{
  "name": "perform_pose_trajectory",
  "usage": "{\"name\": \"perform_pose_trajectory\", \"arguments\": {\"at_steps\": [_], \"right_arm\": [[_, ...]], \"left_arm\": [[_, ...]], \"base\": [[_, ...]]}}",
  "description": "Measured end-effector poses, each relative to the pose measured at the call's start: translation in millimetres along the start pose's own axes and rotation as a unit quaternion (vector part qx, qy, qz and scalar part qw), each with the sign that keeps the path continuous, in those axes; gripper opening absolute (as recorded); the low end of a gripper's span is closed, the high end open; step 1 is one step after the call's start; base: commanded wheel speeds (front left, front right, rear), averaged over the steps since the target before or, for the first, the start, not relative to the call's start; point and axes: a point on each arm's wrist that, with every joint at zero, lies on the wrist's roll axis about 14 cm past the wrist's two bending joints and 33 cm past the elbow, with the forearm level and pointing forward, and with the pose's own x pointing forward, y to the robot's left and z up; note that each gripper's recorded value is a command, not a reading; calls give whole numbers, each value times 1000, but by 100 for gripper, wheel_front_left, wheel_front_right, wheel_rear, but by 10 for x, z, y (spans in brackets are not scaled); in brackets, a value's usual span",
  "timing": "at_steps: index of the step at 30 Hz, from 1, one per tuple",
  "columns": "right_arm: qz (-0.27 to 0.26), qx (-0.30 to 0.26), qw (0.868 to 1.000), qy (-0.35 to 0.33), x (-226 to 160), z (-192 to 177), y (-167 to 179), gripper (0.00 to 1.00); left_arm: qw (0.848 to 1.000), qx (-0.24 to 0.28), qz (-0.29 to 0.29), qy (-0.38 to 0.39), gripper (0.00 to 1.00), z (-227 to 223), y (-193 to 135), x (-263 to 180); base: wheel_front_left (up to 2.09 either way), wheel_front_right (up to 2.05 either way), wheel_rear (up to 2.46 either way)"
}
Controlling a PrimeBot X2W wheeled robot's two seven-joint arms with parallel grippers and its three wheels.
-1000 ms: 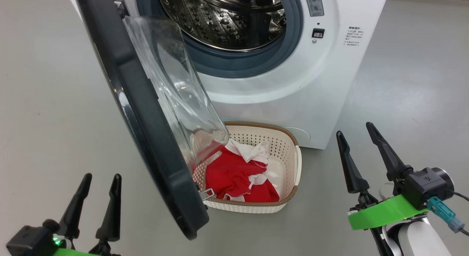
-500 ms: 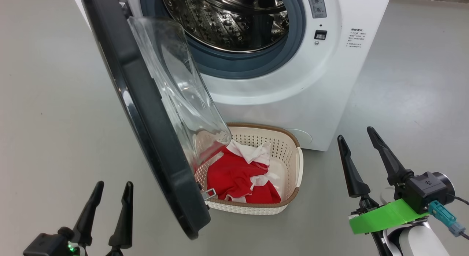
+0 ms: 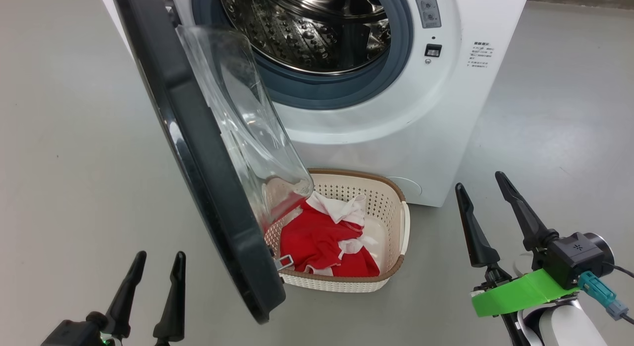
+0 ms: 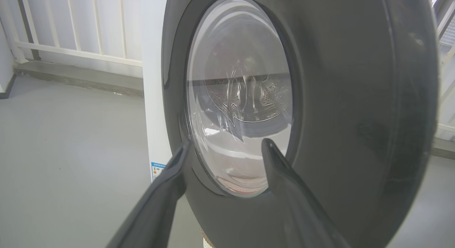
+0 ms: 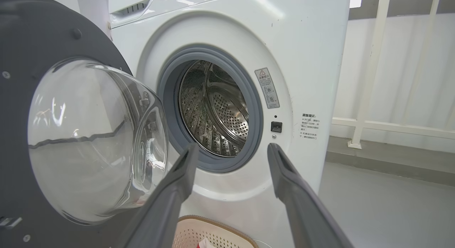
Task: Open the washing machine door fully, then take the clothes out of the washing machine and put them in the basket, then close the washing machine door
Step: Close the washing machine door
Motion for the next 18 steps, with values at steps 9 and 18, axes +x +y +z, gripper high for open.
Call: {"name": "perform_pose_trajectory", "arguments": {"at_steps": [9, 18], "right_arm": [[4, -1, 1000, -3, 2, 24, 30, 100], [4, 0, 1000, -2, 4, 18, 36, 100]], "left_arm": [[1000, 15, 0, -5, 100, 32, 15, -20], [1000, -13, 15, -18, 100, 106, 68, -10]], "base": [[0, 0, 0], [0, 0, 0]]}}
